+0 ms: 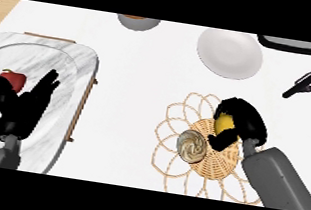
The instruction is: Pick the lemon from the placemat and place it in the tiered shelf
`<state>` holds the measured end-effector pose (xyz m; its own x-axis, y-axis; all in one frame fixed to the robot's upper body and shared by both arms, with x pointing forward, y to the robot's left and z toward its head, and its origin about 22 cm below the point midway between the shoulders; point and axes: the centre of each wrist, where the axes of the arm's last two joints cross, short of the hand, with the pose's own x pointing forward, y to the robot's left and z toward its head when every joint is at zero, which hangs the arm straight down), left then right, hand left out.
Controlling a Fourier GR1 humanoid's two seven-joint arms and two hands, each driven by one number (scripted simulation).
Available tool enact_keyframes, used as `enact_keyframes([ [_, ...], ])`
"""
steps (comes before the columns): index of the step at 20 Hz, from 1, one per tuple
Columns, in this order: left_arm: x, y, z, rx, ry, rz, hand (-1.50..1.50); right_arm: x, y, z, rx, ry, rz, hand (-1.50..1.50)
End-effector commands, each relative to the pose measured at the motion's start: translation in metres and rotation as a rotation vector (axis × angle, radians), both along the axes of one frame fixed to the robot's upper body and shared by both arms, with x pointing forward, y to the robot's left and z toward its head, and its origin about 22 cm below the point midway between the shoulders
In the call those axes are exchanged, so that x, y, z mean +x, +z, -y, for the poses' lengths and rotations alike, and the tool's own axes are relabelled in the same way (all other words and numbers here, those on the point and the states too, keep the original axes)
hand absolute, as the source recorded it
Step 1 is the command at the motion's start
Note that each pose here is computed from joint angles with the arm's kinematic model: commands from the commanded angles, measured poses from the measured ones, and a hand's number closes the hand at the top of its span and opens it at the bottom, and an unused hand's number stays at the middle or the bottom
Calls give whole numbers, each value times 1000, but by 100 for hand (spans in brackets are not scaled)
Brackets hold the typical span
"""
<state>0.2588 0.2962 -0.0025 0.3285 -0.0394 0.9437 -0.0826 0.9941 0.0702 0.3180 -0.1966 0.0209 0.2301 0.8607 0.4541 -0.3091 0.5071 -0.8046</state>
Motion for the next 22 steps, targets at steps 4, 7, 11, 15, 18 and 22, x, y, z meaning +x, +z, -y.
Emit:
enact_keyframes([
  [4, -16, -18, -3, -22, 1, -108, 0, 40, 21, 56, 82, -820, 12, 150],
  [7, -15, -18, 8, -28, -32, -96, 0, 66, 58, 40, 99, -982, 182, 150],
  [11, -17, -22, -6, -17, -11, -115, 0, 89, 123, 32, -12, -1058, 400, 150],
  [15, -14, -24, 8, -8, 5, -128, 0, 98, 164, 13, -146, -1105, 499, 150],
  [18, -11, -19, -2, -13, 28, -119, 0, 103, 207, 5, -179, -1161, 549, 150],
  [22, -14, -15, -15, -30, 25, -117, 0, 105, 253, 9, -244, -1210, 593, 150],
])
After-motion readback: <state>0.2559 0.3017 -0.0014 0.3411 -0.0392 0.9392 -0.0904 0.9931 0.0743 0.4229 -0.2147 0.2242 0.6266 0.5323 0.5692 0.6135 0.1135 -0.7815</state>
